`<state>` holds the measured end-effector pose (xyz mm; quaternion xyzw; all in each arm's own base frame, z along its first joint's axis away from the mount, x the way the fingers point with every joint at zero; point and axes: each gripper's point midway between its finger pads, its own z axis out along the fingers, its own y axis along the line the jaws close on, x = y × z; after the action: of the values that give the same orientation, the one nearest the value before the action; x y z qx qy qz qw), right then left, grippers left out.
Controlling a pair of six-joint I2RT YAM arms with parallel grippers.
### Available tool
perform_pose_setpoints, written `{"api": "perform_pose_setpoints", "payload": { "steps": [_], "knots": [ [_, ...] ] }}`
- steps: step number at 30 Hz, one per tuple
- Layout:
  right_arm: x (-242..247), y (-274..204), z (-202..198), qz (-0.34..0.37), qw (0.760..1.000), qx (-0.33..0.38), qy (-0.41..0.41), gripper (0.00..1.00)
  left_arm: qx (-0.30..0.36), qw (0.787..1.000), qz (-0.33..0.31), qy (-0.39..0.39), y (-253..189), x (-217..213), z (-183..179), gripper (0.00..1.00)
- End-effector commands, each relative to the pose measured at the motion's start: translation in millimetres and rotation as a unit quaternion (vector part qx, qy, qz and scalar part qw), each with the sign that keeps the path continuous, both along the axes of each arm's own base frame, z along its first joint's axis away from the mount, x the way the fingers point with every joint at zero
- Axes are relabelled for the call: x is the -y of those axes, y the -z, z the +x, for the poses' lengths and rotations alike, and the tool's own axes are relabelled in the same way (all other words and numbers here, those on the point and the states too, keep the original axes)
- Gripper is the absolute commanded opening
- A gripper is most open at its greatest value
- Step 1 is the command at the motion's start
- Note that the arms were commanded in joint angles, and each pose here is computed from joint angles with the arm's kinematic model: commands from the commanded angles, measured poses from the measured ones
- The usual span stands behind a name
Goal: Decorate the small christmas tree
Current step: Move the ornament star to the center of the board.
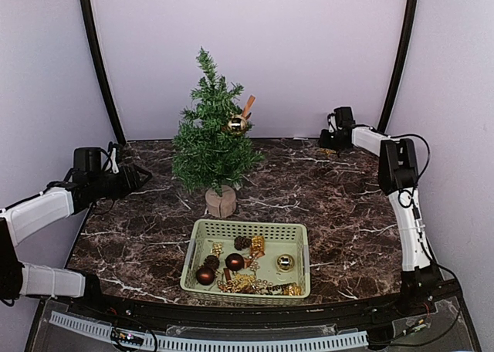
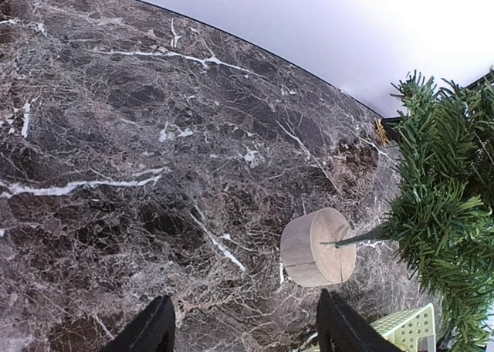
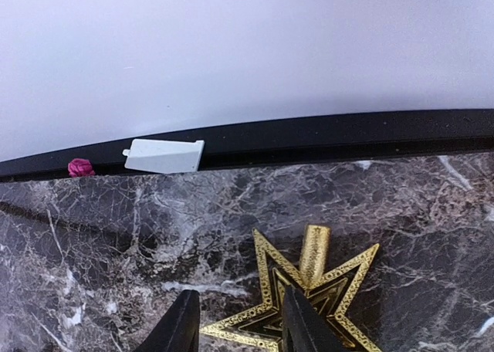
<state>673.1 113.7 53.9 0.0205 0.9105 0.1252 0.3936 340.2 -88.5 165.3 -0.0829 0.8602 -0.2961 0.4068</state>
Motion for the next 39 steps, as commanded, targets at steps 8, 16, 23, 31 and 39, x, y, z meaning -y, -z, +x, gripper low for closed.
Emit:
{"api": "perform_pose_setpoints", "payload": {
  "steps": [8, 16, 23, 31, 39],
  "knots": [
    [0.7, 21.1, -17.5, 0.060, 0.996, -0.058, 0.030, 0.37, 0.005, 1.000, 0.001, 0.009, -9.0, -0.1, 0.9, 0.65],
    [-5.5, 8.9, -74.8, 0.089, 0.992, -0.084, 0.030, 0.35, 0.010, 1.000, 0.000, 0.008, -11.0, -1.1, -6.0, 0.65],
    [-16.3, 8.4, -172.4, 0.105, 0.986, -0.122, 0.031, 0.35, 0.018, 1.000, -0.004, 0.014, -16.6, -0.5, -17.5, 0.66],
    [-42.4, 12.9, -284.0, 0.111, 0.982, -0.153, 0.028, 0.34, 0.027, 0.999, -0.020, 0.028, -21.9, 3.9, -36.6, 0.66],
    [-15.7, -65.5, -280.6, 0.035, 0.997, -0.047, 0.052, 0.41, 0.032, 0.998, -0.018, 0.044, -30.5, 6.9, -56.0, 0.66]
  ]
}}
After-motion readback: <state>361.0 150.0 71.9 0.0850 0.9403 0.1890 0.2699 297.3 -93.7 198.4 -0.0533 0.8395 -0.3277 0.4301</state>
